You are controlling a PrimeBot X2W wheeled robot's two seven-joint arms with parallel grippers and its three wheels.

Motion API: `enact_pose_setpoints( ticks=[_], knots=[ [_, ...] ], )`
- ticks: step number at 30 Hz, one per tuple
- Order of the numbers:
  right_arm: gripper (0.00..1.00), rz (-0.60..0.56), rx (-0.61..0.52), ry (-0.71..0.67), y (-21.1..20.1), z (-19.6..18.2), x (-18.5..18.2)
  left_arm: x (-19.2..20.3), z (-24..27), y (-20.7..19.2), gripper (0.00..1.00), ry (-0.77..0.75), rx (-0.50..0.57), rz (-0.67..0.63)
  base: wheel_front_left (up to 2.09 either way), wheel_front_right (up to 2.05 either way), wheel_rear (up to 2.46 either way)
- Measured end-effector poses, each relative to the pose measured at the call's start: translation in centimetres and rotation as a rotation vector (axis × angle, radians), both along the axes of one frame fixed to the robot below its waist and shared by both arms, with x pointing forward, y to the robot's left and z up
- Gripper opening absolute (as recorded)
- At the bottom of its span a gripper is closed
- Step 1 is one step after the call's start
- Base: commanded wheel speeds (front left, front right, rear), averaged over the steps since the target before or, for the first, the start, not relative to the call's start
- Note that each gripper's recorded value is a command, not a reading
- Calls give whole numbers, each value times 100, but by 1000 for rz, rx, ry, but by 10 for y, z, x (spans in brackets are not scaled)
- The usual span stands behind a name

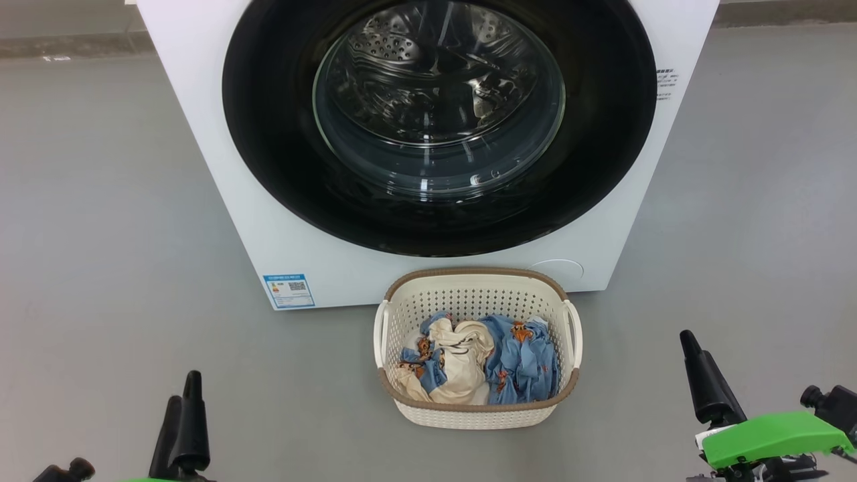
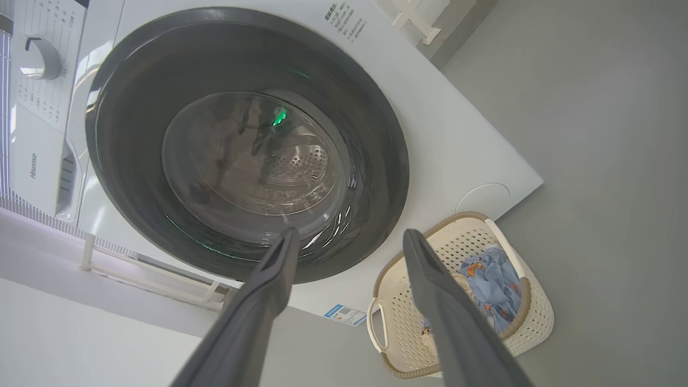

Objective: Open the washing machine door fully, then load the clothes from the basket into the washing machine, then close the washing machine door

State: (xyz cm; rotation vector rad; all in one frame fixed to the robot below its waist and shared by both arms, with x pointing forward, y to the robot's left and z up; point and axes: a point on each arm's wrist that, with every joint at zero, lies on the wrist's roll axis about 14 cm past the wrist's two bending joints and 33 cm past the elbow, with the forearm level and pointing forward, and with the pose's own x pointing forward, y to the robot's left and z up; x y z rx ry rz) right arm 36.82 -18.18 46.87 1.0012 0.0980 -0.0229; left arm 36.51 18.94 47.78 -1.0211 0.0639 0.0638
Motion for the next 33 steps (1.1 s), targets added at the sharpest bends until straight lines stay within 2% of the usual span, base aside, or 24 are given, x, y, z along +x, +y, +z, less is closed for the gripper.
enact_pose_setpoints(
  ticks=[17,33],
  knots=[
    [100,65,-232,-37,10,4,3,2,7,0,100,-36,207,-14,0,0,0],
    [100,81,-414,-62,10,4,5,4,10,3,100,-58,399,-18,0,0,0]
  ],
)
